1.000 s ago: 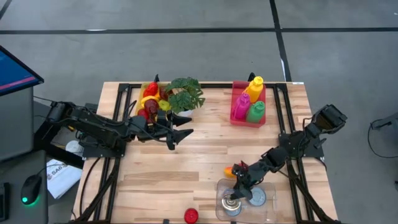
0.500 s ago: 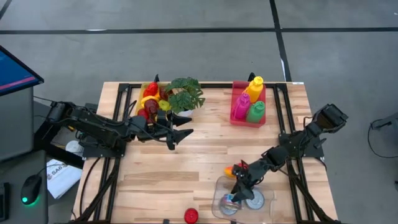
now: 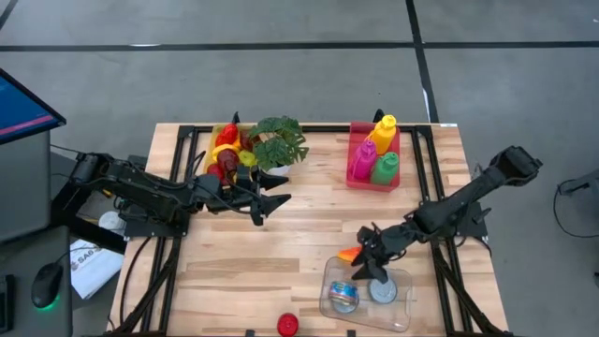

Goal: Pick & Place Food Item
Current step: Put the blue pink tuna can into the transparent bin

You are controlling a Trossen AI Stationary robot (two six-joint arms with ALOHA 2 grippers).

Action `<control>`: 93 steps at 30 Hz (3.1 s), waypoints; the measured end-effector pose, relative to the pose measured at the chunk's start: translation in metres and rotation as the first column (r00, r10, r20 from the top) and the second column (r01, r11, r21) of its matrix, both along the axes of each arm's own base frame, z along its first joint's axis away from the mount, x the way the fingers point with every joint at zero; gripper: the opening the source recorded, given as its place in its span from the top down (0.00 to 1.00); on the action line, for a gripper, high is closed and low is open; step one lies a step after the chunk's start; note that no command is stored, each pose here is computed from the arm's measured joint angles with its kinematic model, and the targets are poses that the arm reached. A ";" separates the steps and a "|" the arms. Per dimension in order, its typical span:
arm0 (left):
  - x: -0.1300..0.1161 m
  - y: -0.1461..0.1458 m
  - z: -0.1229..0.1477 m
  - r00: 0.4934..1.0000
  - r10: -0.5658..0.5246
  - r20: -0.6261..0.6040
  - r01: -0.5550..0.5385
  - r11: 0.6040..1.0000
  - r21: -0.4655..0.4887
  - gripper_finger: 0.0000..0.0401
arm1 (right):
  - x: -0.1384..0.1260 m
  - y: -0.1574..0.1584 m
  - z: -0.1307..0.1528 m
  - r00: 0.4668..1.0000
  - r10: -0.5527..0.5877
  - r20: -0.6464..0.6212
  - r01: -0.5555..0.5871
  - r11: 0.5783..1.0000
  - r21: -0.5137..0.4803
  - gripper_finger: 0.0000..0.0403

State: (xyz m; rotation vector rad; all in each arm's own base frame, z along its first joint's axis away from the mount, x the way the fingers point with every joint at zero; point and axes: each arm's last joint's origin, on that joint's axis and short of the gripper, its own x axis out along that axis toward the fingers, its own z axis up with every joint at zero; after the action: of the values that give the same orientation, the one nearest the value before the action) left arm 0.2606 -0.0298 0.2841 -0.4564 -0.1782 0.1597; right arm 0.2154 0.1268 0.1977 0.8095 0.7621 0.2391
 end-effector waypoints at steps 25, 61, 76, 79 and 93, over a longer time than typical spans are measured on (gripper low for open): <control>0.000 0.000 -0.002 1.000 0.000 -0.019 0.000 1.000 0.003 0.24 | -0.043 0.018 0.013 0.935 -0.134 0.328 0.307 0.765 -0.565 0.29; 0.000 0.000 -0.002 1.000 0.000 -0.018 0.000 1.000 0.003 0.24 | -0.051 0.031 0.023 0.857 -0.209 0.472 0.461 0.721 -0.518 0.29; 0.000 0.000 -0.001 1.000 0.000 -0.012 0.000 1.000 0.002 0.24 | -0.023 0.068 0.040 0.891 -0.122 0.437 0.403 0.656 -0.638 0.29; 0.000 0.000 -0.001 1.000 0.000 -0.012 0.000 1.000 0.001 0.24 | -0.013 0.079 0.046 0.913 -0.138 0.383 0.378 0.635 -0.674 0.29; 0.000 0.001 -0.001 1.000 0.003 -0.013 -0.003 1.000 0.002 0.24 | 0.000 0.131 0.038 0.965 -0.236 -0.118 0.087 0.706 -0.703 0.29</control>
State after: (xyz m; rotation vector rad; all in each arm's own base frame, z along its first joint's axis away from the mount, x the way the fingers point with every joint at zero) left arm 0.2609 -0.0291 0.2829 -0.4532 -0.1665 0.1654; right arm 0.2159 0.2583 0.2358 0.1670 0.8810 -0.2972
